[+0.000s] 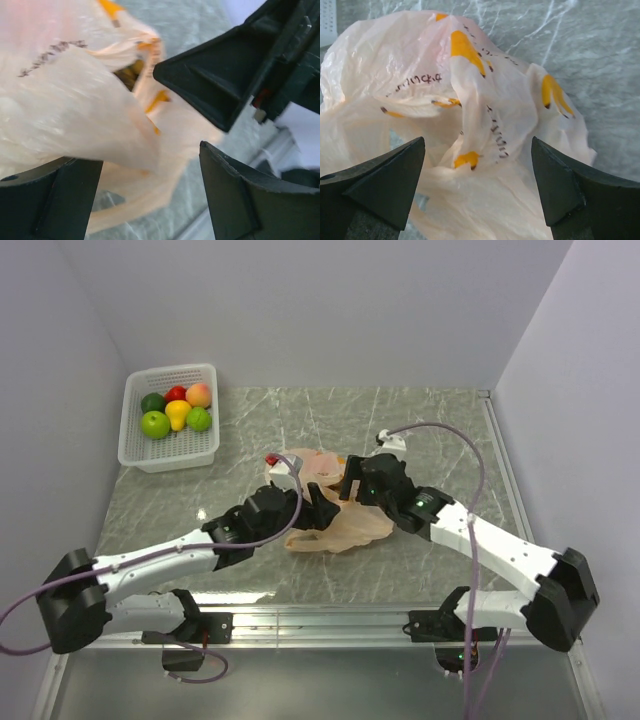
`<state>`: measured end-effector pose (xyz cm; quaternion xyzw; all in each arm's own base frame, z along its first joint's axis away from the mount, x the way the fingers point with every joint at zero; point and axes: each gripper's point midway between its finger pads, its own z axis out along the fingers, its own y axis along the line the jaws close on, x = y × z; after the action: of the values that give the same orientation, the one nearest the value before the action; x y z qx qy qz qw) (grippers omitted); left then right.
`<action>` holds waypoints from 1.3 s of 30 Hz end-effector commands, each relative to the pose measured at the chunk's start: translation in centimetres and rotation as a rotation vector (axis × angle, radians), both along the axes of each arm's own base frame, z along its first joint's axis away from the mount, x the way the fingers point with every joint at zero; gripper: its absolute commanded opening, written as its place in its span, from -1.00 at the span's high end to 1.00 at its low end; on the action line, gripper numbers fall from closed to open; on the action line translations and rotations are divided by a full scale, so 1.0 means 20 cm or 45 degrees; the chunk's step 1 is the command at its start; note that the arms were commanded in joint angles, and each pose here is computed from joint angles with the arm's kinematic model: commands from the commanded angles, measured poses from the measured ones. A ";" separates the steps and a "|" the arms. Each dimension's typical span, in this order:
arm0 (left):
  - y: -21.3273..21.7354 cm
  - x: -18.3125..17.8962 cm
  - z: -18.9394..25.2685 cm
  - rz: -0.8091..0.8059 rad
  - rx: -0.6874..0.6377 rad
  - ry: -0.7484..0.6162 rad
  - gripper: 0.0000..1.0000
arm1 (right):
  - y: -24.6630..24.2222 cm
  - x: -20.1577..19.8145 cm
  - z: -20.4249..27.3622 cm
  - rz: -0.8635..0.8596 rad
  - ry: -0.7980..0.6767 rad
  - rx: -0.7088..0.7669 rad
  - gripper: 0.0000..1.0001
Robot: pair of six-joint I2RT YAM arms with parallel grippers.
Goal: Untie the knot of the plastic bag and take out the fruit
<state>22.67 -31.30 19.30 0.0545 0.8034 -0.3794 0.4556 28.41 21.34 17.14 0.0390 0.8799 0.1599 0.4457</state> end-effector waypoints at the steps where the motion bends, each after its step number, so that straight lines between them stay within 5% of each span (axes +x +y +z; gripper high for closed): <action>1: -0.01 0.16 0.09 0.176 -0.091 -0.107 -0.63 | 0.08 0.08 0.00 -0.007 -0.020 0.042 -0.85; 3: -0.02 0.19 0.08 0.193 -0.095 -0.113 -0.62 | 0.08 0.12 -0.06 -0.012 0.008 0.059 -0.84; 6: -0.01 0.27 -0.02 0.268 -0.044 -0.085 -0.64 | -0.02 0.15 -0.18 -0.098 0.053 0.052 -0.53; 10: 0.07 0.41 -0.23 0.451 0.092 -0.004 -0.67 | -0.23 0.15 -0.26 -0.218 0.075 -0.022 0.67; 13: 0.18 0.50 -0.40 0.603 0.220 0.070 -0.69 | -0.36 0.13 -0.24 -0.277 0.056 -0.049 1.00; 19: 0.41 0.57 -0.52 0.791 0.302 0.156 -0.69 | -0.50 0.06 -0.25 -0.292 0.044 -0.057 1.00; 25: 0.28 0.40 -0.11 0.516 0.053 0.023 -0.85 | -0.31 0.03 -0.15 -0.037 0.003 0.084 1.00; 30: 0.16 0.23 0.12 0.393 -0.169 0.118 -0.85 | -0.21 0.02 0.00 0.074 -0.090 0.206 1.00; 33: 0.13 0.21 0.22 0.366 -0.245 0.124 -0.79 | -0.18 0.01 0.06 0.105 -0.133 0.258 1.00; 39: -0.03 0.07 0.42 0.208 -0.305 0.075 -0.30 | -0.17 0.00 0.12 0.115 -0.151 0.283 1.00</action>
<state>25.47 -30.15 24.41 -0.0941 0.7846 -0.3949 0.4686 28.17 16.91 16.93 0.0488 0.8519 0.2483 0.4585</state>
